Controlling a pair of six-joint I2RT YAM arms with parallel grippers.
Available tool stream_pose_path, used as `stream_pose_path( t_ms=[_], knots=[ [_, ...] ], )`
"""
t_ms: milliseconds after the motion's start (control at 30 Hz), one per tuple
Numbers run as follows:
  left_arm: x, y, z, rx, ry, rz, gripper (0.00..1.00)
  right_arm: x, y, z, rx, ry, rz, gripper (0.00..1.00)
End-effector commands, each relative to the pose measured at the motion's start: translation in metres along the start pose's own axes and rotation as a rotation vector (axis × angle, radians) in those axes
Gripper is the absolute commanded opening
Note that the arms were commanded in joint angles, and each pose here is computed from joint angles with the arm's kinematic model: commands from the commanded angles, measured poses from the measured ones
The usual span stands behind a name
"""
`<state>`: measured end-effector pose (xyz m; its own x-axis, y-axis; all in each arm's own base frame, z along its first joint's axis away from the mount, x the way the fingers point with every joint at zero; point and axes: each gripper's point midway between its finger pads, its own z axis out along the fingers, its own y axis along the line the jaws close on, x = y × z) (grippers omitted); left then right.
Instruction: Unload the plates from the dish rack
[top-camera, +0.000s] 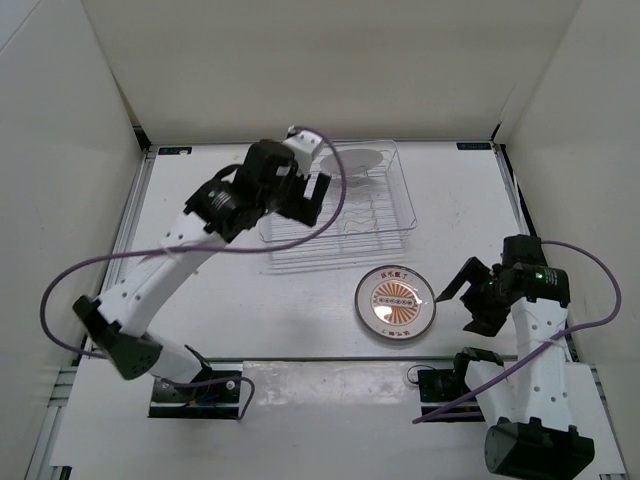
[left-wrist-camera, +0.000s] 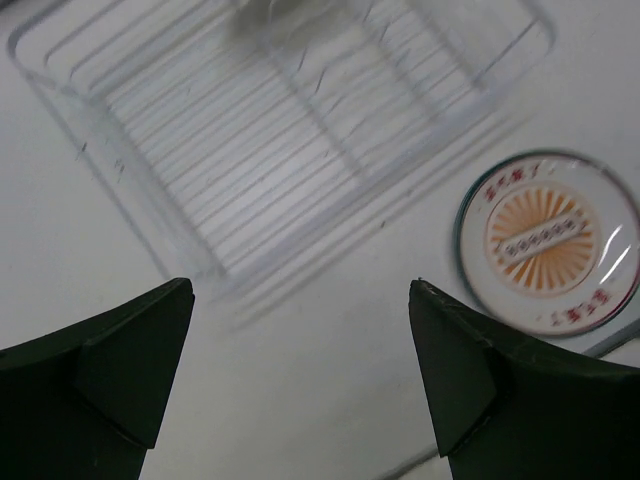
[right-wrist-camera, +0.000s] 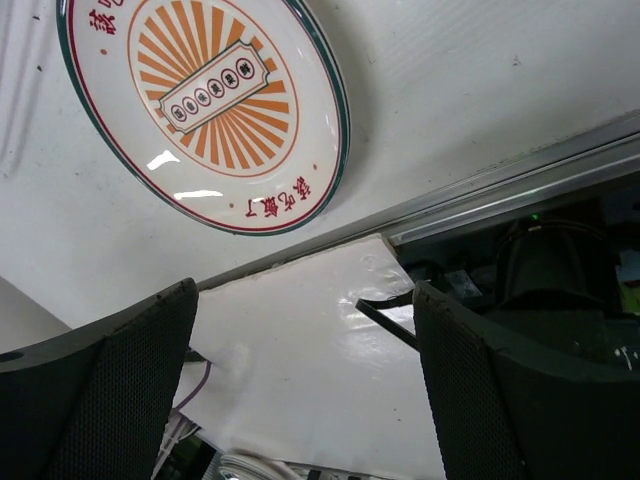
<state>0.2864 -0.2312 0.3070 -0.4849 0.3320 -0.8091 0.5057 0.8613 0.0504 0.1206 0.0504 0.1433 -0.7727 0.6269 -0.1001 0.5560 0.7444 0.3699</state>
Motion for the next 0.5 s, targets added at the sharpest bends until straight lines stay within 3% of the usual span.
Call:
stream_pose_path(
  t_ms=[0, 33, 67, 100, 267, 367, 400, 433, 467],
  knots=[
    [-0.053, -0.011, 0.027, 0.157, -0.121, -0.025, 1.00, -0.003, -0.005, -0.015, 0.046, -0.027, -0.030, 0.89],
    [-0.076, -0.007, 0.037, 0.176, -0.217, -0.035, 1.00, -0.004, -0.008, -0.016, 0.066, -0.029, -0.036, 0.89],
    [-0.076, -0.013, 0.055, 0.260, -0.222, -0.036, 1.00, -0.004, -0.010, -0.016, 0.077, -0.027, -0.033, 0.89],
    [-0.099, -0.013, 0.067, 0.280, -0.338, -0.034, 0.99, -0.005, -0.011, -0.016, 0.079, -0.026, -0.055, 0.89],
    [-0.098, 0.005, 0.140, 0.422, -0.305, -0.103, 0.86, -0.016, -0.007, -0.023, 0.070, -0.078, -0.131, 0.89],
    [-0.100, 0.018, 0.174, 0.419, -0.351, -0.043, 0.81, -0.026, -0.010, -0.032, 0.106, -0.117, -0.153, 0.89],
    [-0.104, 0.021, 0.181, 0.406, -0.384, 0.035, 0.79, -0.027, -0.011, -0.034, 0.113, -0.122, -0.172, 0.89],
    [-0.087, 0.020, 0.202, 0.412, -0.333, 0.038, 0.78, -0.031, -0.008, -0.039, 0.108, -0.139, -0.182, 0.89],
    [-0.108, 0.025, 0.209, 0.403, -0.364, 0.051, 0.78, -0.032, -0.009, -0.040, 0.119, -0.139, -0.187, 0.89]
  ],
)
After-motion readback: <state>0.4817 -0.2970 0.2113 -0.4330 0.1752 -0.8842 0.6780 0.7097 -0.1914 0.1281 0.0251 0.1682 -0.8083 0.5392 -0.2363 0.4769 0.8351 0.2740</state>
